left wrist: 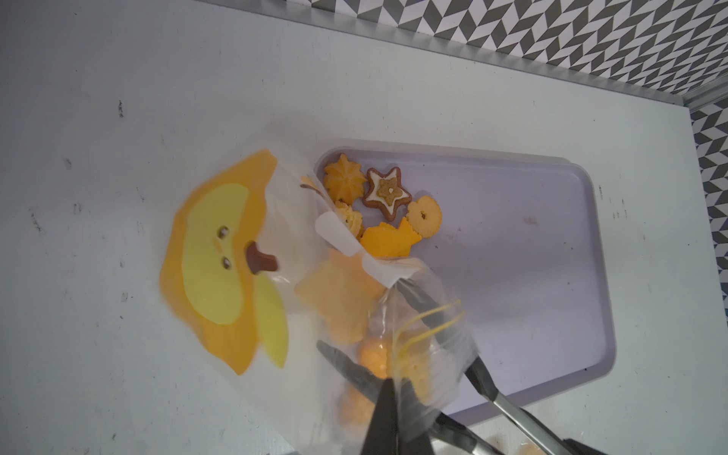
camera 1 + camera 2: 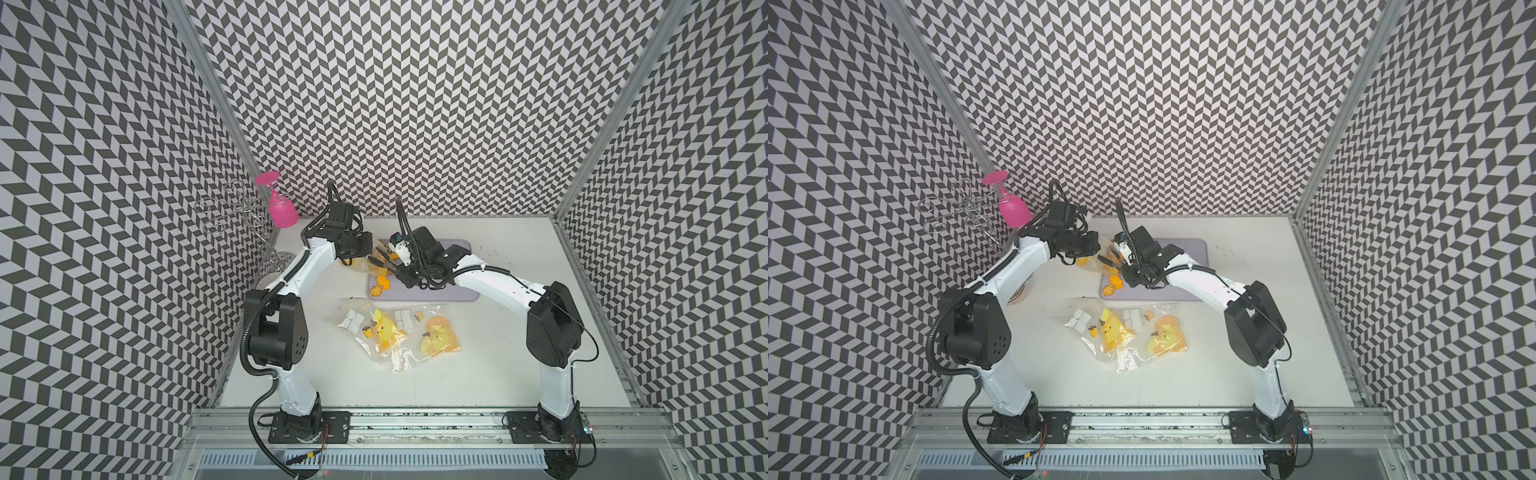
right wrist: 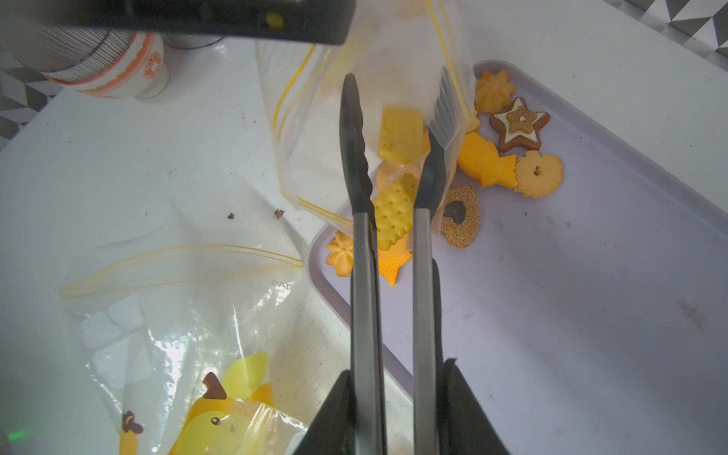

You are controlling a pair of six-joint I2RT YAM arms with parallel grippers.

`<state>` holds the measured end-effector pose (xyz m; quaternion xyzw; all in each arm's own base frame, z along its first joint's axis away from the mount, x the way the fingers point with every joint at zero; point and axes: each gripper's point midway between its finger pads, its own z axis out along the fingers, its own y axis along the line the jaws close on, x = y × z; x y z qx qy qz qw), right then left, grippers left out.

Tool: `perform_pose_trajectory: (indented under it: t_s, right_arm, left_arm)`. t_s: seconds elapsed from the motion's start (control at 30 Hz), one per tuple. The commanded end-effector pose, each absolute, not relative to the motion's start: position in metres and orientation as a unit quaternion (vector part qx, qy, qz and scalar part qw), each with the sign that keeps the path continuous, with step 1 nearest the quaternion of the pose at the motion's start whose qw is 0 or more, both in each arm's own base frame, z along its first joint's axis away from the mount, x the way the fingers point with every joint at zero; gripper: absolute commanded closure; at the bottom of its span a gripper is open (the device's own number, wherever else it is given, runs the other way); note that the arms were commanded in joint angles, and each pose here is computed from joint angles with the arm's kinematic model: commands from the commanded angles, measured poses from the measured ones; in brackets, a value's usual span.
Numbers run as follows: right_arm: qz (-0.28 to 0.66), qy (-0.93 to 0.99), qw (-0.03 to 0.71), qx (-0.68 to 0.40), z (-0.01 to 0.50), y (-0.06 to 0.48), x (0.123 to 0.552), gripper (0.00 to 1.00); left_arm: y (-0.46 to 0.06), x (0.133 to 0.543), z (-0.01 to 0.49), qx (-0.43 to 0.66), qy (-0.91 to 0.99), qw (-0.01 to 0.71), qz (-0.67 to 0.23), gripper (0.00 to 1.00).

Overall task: Put the cookies into a resealable bag to prevent moisture
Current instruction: Place the cookie in the ziploc bag.

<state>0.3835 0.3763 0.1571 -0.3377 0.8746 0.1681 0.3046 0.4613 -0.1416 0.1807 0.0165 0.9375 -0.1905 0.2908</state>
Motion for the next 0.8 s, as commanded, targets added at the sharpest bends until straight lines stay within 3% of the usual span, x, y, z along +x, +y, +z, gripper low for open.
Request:
perform_pose_trajectory:
  t_s: [0.0,0.27,0.6,0.77]
  right_arm:
    - [0.187,0.855,0.347,-0.338,0.192,0.386,0.390,0.64]
    - [0.195,0.845,0.365,-0.339,0.212,0.379,0.381,0.70]
    - [0.229,0.825,0.416,-0.306,0.242,0.340,0.340,0.77]
    - [0.217,0.836,0.431,-0.261,0.225,0.309,0.326,0.77]
  left_arm:
    - [-0.146,0.463,0.177,0.025,0.936,0.292,-0.194,1.00]
    - [-0.142,0.464,0.176,0.020,0.938,0.293,-0.184,1.00]
    - [-0.133,0.466,0.175,0.006,0.941,0.296,-0.167,1.00]
    - [-0.126,0.467,0.183,-0.003,0.937,0.309,-0.160,1.00]
